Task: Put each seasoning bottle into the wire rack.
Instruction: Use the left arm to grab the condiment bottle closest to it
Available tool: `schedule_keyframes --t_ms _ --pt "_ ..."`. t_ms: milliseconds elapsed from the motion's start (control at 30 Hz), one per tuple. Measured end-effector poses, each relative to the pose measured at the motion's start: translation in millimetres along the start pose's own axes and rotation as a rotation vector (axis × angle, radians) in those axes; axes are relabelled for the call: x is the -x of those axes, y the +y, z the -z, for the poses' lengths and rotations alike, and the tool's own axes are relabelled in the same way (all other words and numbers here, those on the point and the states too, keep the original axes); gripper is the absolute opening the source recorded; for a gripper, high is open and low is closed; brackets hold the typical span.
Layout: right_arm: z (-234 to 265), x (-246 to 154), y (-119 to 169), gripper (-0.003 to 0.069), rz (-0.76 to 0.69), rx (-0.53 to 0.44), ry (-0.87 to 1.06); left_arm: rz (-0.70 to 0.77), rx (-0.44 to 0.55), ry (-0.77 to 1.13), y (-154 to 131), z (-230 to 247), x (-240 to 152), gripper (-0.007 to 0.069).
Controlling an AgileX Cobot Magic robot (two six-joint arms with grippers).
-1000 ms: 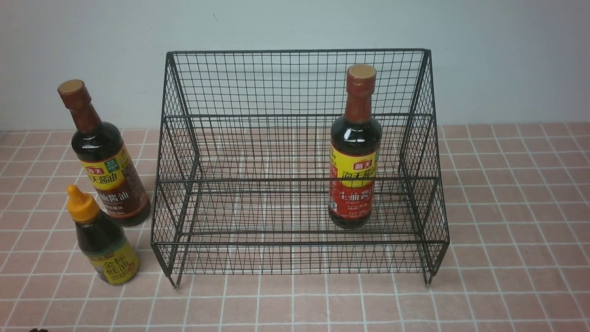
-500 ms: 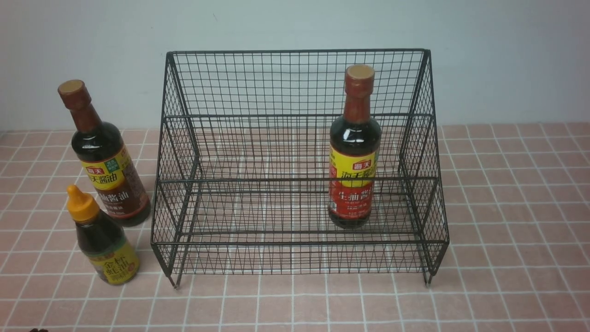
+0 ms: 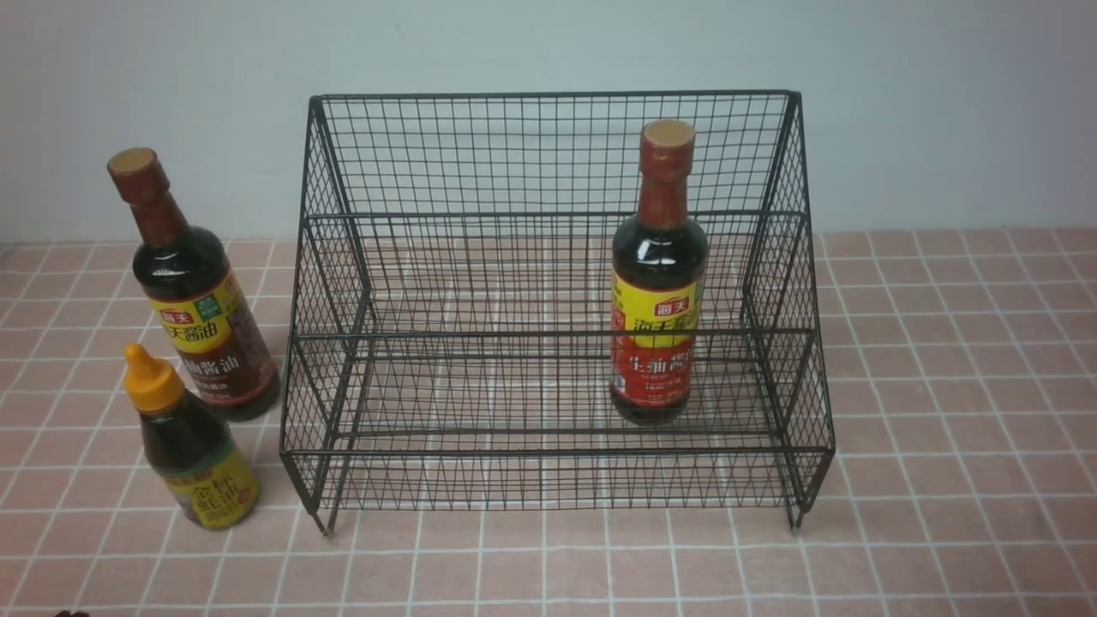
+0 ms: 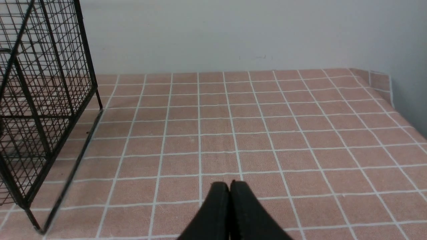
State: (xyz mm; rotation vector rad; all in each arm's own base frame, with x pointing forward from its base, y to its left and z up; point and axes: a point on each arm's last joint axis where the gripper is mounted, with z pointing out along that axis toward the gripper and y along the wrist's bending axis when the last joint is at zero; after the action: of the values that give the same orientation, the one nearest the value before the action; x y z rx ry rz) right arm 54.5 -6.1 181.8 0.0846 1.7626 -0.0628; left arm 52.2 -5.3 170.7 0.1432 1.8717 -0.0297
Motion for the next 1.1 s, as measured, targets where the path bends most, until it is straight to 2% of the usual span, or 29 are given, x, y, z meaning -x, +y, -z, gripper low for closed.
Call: schedule_keyframes --t_ms 1100 --pt "0.0 -0.1 0.0 -0.0012 0.002 0.0 0.001 0.027 -0.006 -0.033 -0.5 -0.1 2.7 -0.0007"
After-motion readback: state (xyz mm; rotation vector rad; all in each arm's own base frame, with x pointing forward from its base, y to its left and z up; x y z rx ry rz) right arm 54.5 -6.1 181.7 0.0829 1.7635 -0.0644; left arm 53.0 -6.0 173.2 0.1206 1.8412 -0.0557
